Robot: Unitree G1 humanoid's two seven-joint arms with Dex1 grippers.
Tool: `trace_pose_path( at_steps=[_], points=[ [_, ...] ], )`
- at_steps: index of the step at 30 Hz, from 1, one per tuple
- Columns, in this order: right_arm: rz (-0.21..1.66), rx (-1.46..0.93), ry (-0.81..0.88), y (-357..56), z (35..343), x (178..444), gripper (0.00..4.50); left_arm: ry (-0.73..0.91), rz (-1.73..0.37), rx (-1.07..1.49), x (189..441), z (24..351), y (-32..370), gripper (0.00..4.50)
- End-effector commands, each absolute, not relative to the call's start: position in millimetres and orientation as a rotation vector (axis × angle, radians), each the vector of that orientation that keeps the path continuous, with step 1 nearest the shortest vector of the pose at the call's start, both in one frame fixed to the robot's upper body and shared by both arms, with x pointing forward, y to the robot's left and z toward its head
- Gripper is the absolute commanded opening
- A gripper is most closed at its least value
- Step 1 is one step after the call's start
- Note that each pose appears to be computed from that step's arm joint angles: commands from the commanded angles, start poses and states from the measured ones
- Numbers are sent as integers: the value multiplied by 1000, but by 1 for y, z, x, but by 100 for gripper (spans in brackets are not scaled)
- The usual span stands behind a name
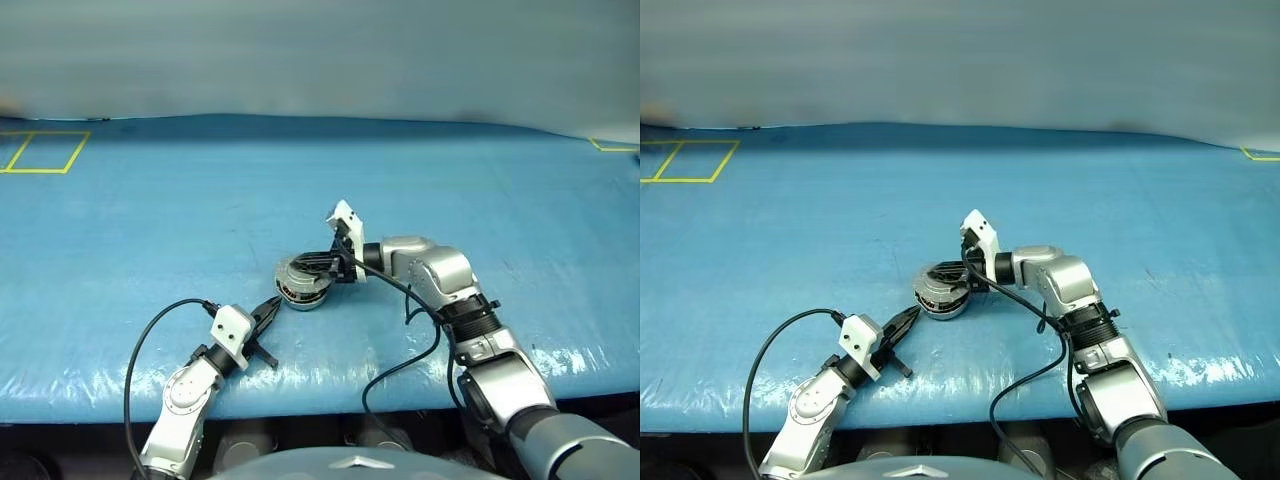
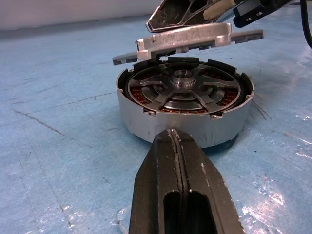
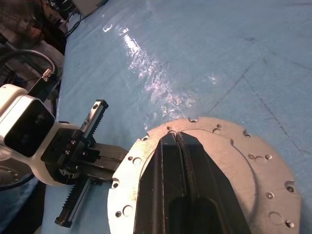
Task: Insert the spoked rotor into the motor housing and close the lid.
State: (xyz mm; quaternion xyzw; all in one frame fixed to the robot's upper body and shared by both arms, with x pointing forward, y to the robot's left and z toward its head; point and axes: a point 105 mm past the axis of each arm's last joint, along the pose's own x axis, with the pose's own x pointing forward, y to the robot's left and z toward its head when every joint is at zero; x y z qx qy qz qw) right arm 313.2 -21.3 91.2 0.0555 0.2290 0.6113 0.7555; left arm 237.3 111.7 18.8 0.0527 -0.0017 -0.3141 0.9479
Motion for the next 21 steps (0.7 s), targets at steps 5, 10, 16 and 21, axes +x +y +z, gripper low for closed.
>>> trace_pose_path(
  at_steps=[5, 10, 16, 21],
  points=[
    [1229, 50, 522, -20, 74, 305, 3, -32, -643, 120, 238, 26, 111, 0],
    [1155, -46, 503, -20, 66, 294, 3, -36, -631, 118, 238, 27, 112, 0],
    [1101, -94, 296, -18, 96, 277, 3, -68, -582, 89, 240, 33, 115, 0],
    [944, -189, 193, -23, 105, 270, 63, -83, -580, 94, 240, 35, 115, 0]
  ],
)
